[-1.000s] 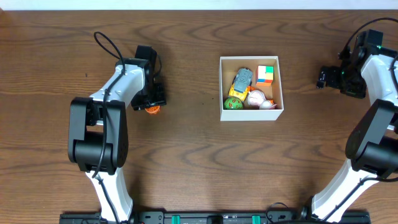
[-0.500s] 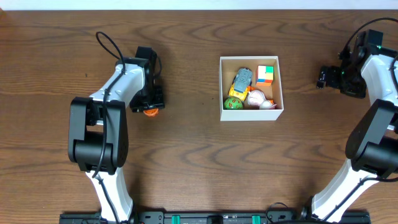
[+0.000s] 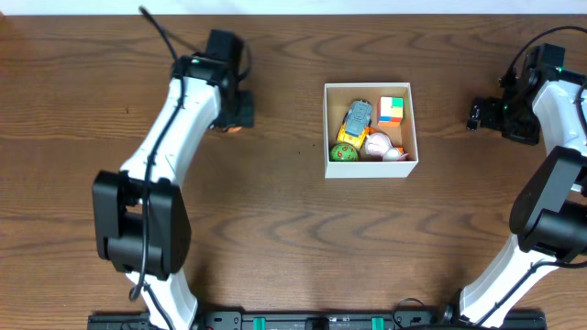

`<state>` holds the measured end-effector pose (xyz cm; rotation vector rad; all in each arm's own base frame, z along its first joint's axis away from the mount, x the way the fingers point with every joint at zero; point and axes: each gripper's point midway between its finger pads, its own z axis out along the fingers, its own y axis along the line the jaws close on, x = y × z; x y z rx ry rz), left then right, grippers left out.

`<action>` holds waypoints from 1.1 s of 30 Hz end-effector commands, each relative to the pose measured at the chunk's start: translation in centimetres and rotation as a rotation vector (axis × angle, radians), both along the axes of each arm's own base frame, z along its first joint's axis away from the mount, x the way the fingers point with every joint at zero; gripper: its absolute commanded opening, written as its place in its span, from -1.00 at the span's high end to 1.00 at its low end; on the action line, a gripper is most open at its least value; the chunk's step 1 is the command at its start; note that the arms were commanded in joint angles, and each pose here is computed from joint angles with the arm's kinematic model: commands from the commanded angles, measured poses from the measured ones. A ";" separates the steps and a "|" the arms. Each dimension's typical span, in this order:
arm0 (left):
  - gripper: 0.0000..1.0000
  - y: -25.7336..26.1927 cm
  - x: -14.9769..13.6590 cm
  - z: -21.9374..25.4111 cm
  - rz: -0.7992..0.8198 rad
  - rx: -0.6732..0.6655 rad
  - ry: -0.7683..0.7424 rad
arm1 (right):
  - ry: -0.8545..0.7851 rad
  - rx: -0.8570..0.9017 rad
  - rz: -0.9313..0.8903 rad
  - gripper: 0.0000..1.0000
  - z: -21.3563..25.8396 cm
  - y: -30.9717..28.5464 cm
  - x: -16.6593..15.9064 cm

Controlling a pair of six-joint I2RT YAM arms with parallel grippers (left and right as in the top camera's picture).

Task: Pack container
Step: 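Carry the orange-red toy with the left gripper into the box and release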

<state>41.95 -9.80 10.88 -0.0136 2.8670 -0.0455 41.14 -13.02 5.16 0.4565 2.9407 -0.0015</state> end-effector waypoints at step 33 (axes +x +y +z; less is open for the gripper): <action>-0.14 -20.9 4.9 5.1 -0.377 -0.231 -0.457 | 0.001 0.000 -0.018 -0.99 0.0 -0.2 -0.1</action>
